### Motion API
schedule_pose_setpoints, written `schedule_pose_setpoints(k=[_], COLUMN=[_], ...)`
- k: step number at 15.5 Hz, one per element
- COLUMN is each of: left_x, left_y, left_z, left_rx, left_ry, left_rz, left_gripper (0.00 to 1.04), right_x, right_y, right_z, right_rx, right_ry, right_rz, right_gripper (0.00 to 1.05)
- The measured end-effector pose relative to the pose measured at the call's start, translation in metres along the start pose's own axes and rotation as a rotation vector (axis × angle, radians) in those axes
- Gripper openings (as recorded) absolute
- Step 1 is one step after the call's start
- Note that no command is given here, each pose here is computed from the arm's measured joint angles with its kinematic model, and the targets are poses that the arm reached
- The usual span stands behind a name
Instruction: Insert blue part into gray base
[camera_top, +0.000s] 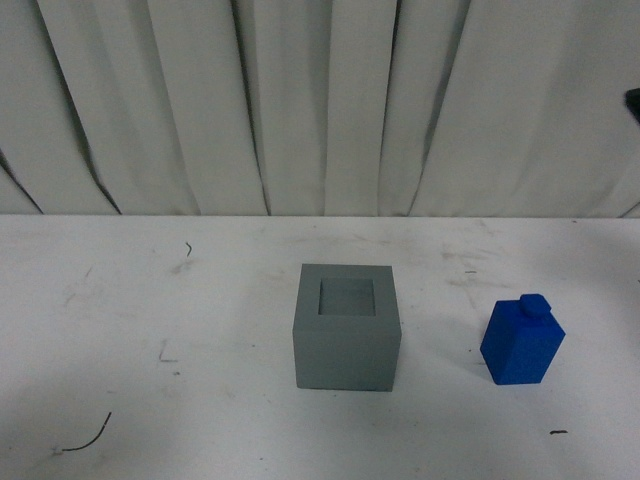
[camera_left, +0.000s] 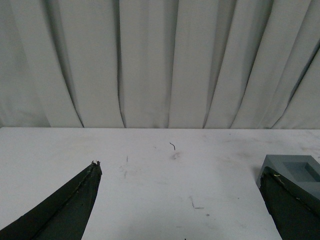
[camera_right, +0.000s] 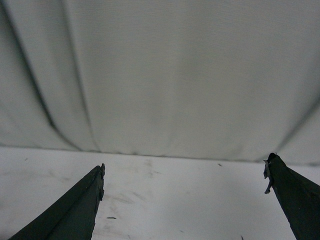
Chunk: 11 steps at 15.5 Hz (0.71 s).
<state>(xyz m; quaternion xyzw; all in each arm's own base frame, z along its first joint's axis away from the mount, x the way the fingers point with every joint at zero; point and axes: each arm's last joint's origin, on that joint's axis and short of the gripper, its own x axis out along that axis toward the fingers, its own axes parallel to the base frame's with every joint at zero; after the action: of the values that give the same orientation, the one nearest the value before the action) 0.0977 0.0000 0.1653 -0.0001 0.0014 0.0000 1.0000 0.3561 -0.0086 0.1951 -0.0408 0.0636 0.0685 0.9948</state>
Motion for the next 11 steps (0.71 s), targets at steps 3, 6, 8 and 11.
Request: schedule_pose_setpoints(k=[3, 6, 8, 11], left_x=[0.0, 0.0, 0.0, 0.0], left_y=[0.0, 0.0, 0.0, 0.0], left_z=[0.0, 0.0, 0.0, 0.0], left_rx=[0.0, 0.0, 0.0, 0.0], left_ry=[0.0, 0.0, 0.0, 0.0], left_rz=[0.0, 0.0, 0.0, 0.0], left_gripper=[0.98, 0.98, 0.98, 0.98], right_x=[0.015, 0.027, 0.052, 0.081], right_y=[0.013, 0.013, 0.015, 0.036], right_z=[0.002, 0.005, -0.026, -0.049], right_rx=[-0.185, -0.491, -0.73, -0.902], right_ry=[0.008, 0.062, 0.342, 0.453], right_rz=[0.254, 0.737, 1.077, 1.212], right_gripper=[0.98, 0.98, 0.98, 0.98])
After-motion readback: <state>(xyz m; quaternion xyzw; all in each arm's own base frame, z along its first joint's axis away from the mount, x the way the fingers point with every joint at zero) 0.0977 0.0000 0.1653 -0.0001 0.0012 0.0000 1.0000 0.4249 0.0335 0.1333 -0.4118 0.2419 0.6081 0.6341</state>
